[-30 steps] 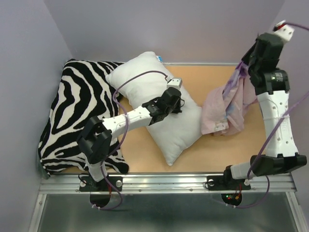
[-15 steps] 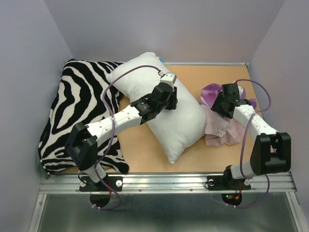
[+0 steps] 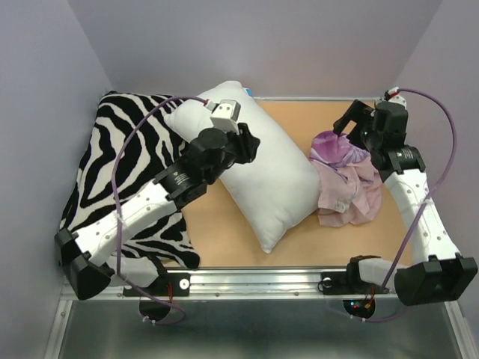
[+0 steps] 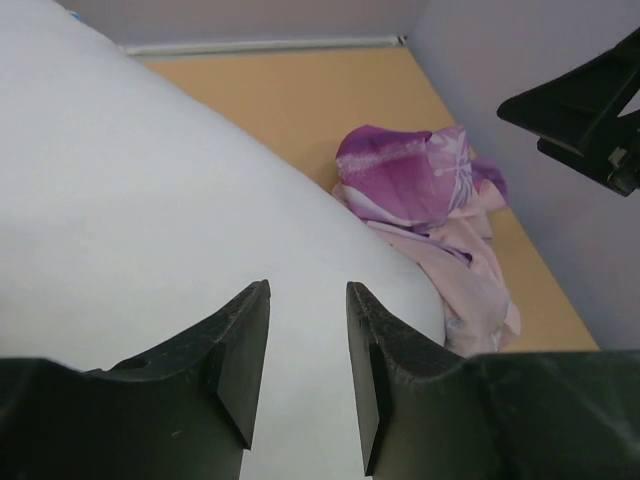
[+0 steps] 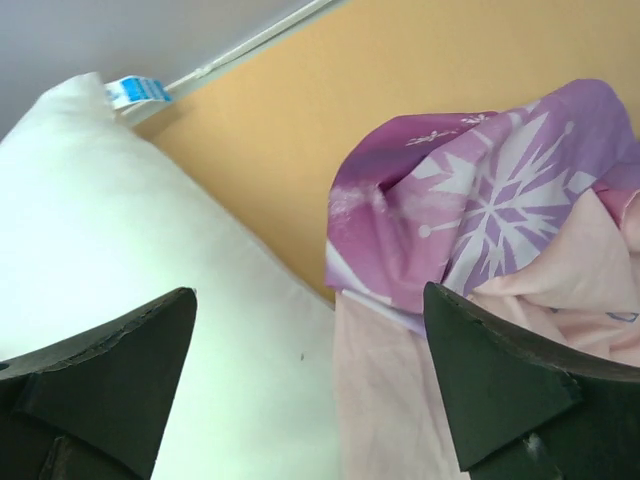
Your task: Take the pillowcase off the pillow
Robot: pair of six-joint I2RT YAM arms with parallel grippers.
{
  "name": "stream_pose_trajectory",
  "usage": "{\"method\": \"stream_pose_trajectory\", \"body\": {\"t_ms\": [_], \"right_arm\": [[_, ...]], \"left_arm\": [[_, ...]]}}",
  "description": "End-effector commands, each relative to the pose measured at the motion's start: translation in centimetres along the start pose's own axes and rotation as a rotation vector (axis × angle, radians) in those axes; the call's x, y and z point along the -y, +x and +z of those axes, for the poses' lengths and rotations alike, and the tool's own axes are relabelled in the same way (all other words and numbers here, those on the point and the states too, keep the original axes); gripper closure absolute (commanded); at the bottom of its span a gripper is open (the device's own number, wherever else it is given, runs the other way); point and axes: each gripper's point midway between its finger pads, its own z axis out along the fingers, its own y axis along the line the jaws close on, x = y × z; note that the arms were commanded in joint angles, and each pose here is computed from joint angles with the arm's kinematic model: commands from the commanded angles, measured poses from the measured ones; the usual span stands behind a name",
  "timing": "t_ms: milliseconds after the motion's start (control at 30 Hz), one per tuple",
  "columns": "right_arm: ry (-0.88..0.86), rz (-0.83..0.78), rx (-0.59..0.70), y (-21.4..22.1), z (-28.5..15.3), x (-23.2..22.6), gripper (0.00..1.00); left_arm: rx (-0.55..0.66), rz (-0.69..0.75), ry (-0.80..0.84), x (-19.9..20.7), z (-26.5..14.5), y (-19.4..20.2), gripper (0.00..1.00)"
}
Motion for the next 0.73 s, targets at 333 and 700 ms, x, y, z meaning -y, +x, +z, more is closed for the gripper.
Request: {"method": "stream_pose_trajectory", "body": {"t_ms": [333, 700], "right_arm": [[-0.169, 0.009, -0.040, 4.2, -4.4, -0.4, 0.00], [-0.166, -0.008, -0.019, 4.9, -5.0, 0.5, 0.00]], "left_arm": [[0.130, -0.071, -0.152, -7.0, -8.1, 1.2, 0.51], [0.169, -0.103, -0.113, -6.6, -8.7, 0.7, 0.51]]}}
